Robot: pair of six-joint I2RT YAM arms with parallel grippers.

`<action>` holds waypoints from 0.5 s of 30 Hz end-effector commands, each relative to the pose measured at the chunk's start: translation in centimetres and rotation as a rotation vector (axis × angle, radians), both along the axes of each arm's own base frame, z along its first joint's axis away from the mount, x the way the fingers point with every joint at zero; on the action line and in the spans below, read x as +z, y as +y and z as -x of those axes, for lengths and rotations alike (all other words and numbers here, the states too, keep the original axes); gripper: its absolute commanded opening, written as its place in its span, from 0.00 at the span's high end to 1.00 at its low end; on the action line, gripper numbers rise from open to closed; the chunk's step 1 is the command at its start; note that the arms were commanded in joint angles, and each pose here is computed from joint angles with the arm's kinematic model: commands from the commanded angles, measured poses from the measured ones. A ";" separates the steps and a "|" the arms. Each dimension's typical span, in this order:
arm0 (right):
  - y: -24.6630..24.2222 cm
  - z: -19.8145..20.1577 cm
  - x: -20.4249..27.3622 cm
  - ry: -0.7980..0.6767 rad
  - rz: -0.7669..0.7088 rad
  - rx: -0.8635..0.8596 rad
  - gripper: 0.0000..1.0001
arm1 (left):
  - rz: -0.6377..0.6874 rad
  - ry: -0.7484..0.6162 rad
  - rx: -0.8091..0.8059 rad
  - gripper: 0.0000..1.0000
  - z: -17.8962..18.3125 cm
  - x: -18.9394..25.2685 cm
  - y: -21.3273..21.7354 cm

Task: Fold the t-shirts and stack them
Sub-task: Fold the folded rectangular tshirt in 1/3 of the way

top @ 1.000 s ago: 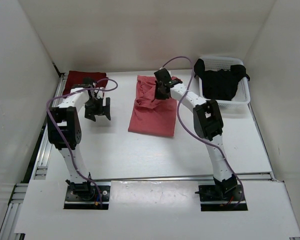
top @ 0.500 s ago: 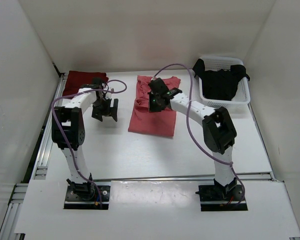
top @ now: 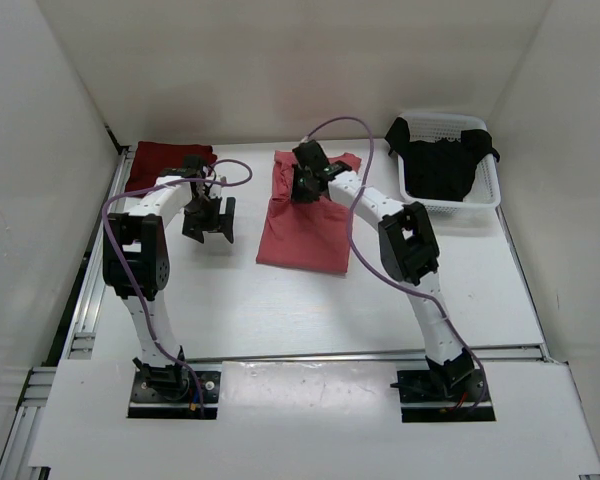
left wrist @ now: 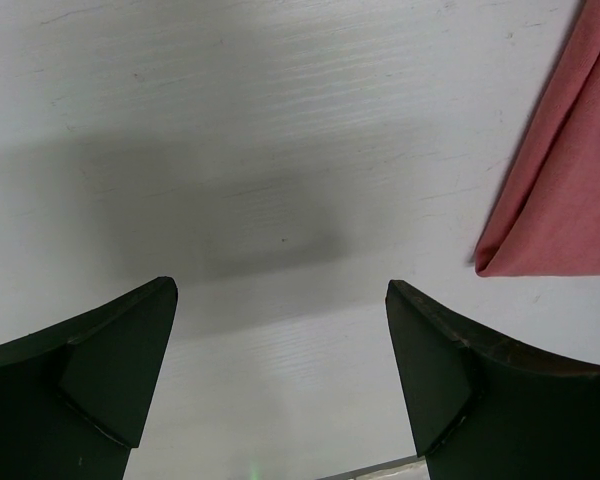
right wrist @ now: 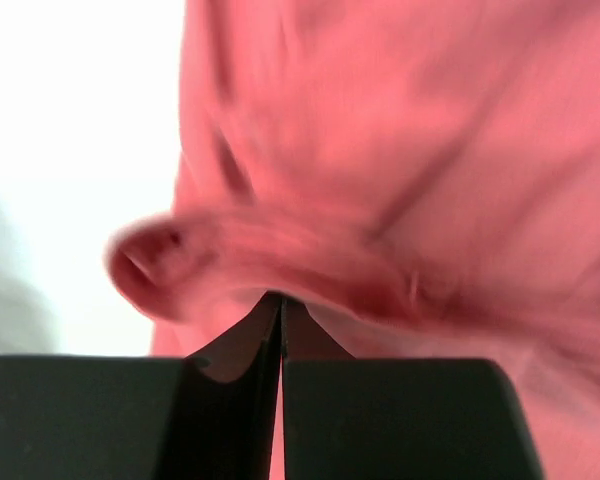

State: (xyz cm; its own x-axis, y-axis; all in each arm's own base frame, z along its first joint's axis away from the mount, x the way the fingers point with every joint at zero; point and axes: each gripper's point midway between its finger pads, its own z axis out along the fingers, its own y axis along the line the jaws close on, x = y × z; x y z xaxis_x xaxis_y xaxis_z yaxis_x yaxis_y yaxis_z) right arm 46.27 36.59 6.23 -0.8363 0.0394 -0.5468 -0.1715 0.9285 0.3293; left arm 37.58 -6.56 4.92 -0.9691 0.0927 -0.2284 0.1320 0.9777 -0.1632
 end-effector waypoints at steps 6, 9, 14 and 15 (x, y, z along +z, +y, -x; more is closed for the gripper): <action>-1.9 -5.6 -0.7 -0.043 -0.038 -0.069 1.00 | -0.106 -0.069 -0.037 0.06 -0.1 1.9 -0.5; -3.1 -6.8 4.0 -0.116 -0.069 -0.092 1.00 | -0.084 -0.069 -0.094 0.06 0.6 2.3 -2.8; -5.8 -4.3 12.7 -0.228 -0.086 -0.091 0.63 | 0.078 -0.104 -0.155 0.05 -0.8 4.5 -6.7; -7.1 -2.1 12.7 -0.195 -0.074 -0.098 0.55 | 0.103 -0.089 -0.163 0.04 -0.9 4.1 -7.2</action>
State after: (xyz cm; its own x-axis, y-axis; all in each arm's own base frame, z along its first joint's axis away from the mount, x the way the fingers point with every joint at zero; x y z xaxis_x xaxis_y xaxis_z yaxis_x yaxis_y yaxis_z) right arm 50.67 31.26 9.21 -0.7921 0.1346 -0.5954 -0.0973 0.9351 0.3408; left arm 36.79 -11.74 5.91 -0.9436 0.2305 -0.2377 0.2697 0.9515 -0.1479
